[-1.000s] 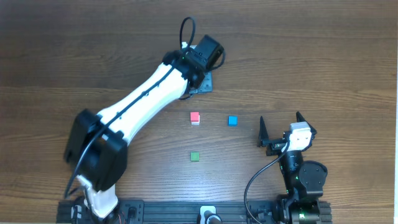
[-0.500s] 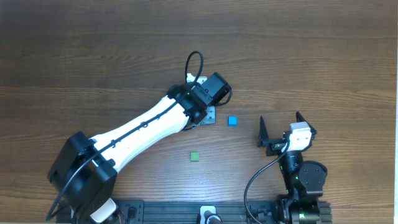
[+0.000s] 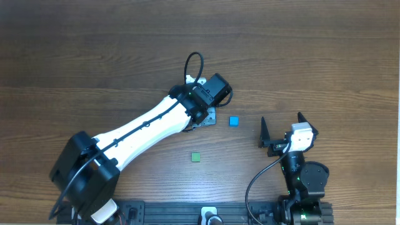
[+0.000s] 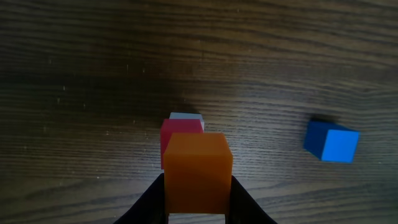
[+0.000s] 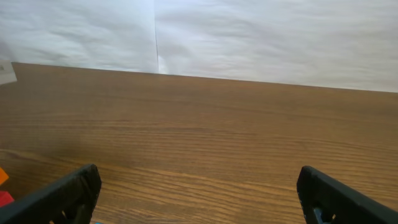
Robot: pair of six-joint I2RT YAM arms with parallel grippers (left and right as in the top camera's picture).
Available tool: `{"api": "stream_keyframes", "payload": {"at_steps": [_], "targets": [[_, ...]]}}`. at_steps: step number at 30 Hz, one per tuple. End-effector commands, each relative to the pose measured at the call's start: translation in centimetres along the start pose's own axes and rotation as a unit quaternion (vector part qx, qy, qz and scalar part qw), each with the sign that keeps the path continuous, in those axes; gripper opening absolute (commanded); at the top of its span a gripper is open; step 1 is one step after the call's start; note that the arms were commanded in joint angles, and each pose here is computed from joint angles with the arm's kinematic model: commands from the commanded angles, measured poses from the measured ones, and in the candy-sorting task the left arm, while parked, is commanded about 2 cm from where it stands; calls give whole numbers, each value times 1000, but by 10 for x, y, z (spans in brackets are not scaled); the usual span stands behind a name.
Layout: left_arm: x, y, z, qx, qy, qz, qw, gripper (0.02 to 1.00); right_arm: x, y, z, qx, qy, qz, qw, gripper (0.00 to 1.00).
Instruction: Stack Cubes
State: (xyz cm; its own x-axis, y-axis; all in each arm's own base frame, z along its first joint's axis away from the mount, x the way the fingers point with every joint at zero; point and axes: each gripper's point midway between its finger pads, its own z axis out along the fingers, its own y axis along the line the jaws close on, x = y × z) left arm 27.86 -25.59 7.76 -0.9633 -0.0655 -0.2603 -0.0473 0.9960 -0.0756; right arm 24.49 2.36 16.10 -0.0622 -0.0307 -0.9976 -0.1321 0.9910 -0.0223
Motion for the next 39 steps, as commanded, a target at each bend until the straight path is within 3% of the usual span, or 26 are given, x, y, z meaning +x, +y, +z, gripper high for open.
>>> {"api": "stream_keyframes", "payload": {"at_steps": [1, 39], "targets": [[3, 8, 12, -19, 8, -13, 1000, 196, 2, 3, 0, -8, -1, -1, 1000, 993], [6, 15, 24, -38, 23, -15, 999, 218, 2, 3, 0, -8, -1, -1, 1000, 991]]}}
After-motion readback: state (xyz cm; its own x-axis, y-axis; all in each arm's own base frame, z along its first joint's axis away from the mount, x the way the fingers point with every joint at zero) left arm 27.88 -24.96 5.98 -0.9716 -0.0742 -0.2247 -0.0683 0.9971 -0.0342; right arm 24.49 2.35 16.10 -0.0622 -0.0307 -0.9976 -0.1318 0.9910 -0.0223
